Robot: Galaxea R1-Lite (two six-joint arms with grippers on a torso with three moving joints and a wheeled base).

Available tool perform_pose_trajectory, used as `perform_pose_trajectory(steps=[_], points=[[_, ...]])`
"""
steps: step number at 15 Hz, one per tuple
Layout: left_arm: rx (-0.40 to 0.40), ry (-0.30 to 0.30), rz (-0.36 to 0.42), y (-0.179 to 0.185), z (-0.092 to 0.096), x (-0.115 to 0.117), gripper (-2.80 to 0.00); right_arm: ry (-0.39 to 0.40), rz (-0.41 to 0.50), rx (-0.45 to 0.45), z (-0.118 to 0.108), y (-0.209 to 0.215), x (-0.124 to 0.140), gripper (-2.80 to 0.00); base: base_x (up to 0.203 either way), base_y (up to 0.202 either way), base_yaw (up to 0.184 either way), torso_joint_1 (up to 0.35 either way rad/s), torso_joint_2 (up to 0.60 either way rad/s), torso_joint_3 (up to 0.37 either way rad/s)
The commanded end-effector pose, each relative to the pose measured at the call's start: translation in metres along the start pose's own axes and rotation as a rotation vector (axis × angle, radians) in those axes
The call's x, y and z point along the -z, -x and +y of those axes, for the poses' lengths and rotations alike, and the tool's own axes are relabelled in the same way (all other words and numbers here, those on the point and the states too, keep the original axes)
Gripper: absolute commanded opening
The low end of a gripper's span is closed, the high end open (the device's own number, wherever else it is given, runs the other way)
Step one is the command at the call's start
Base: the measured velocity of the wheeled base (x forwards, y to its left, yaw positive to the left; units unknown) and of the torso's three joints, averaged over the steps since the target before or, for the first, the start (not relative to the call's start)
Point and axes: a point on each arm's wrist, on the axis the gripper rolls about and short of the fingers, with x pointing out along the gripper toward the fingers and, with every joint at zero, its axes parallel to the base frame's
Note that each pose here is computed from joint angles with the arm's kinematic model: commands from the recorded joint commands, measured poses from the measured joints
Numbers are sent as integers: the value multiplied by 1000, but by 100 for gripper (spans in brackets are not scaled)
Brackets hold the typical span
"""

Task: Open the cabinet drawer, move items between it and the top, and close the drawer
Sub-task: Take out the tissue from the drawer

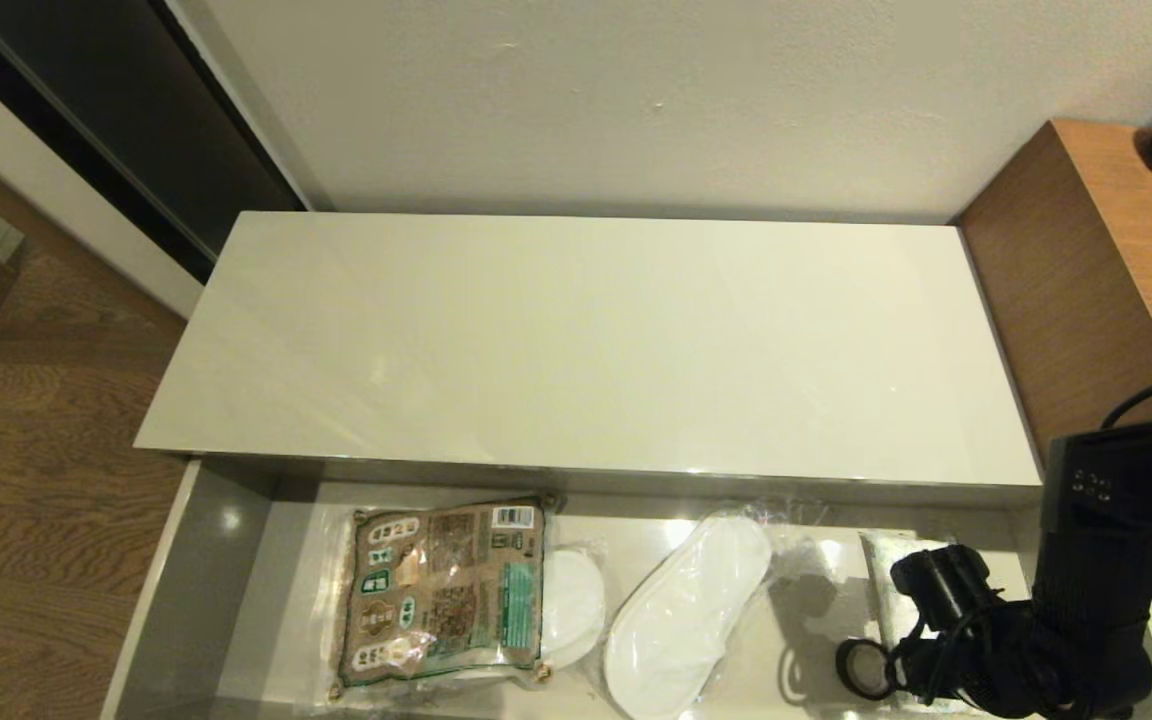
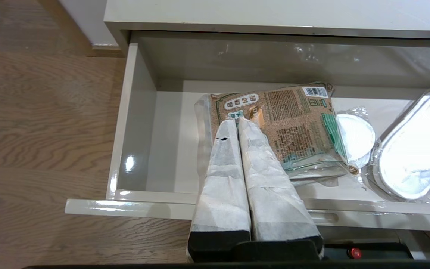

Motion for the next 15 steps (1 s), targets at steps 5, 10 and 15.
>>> perform_pose_trajectory(steps=[5,10,15], points=[[1,1,1,0,0,0,-280,-7,46,30,-12,-31,6,0,0,0,0,0,0,0],[0,1,1,0,0,0,-280,-22,30,-113,-5,-35,-4,0,0,0,0,0,0,0],[0,1,1,0,0,0,-280,-80,39,-203,-4,-36,-6,0,0,0,0,0,0,0]])
